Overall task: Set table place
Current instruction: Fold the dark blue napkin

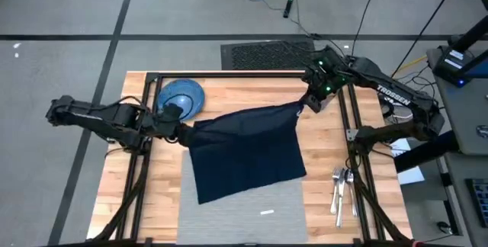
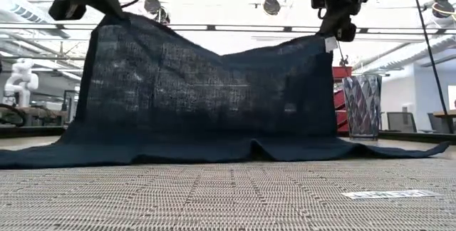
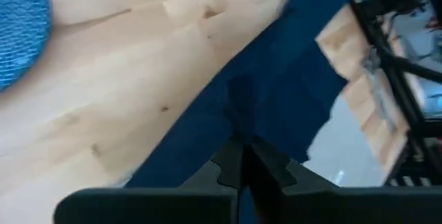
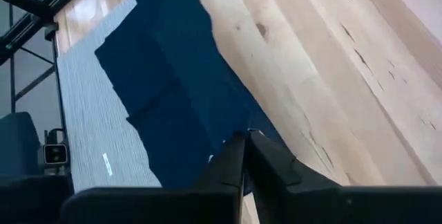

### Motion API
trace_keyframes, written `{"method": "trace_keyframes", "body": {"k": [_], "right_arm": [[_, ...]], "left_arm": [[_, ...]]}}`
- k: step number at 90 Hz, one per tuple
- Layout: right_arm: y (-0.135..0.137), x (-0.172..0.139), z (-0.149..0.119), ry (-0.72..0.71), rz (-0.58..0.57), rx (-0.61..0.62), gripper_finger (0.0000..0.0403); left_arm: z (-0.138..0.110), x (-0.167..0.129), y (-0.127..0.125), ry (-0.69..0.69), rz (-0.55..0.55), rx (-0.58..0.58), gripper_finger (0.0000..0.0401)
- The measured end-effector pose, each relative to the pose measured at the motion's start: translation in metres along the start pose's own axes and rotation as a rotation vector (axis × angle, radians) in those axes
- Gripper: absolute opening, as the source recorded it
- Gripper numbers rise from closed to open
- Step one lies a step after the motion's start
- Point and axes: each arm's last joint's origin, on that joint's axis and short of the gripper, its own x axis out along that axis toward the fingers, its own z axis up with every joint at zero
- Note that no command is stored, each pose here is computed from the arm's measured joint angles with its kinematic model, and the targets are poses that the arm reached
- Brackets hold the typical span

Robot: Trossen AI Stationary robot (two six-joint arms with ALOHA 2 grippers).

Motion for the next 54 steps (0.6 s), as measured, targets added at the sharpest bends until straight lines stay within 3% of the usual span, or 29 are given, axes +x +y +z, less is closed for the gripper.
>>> {"method": "trace_keyframes", "body": {"k": [38,54], "right_arm": [[0.03,0.012,-0.008,0.092,0.098,-0.052,0.0],[0.038,0.036,-0.025,0.193,0.125,-0.045,0.0]], "left_arm": [[-0.03,0.019,-0.02,0.141,-0.008,0.017,0.0],[-0.045,0.03,-0.029,0.196,-0.005,0.036,0.0]]}}
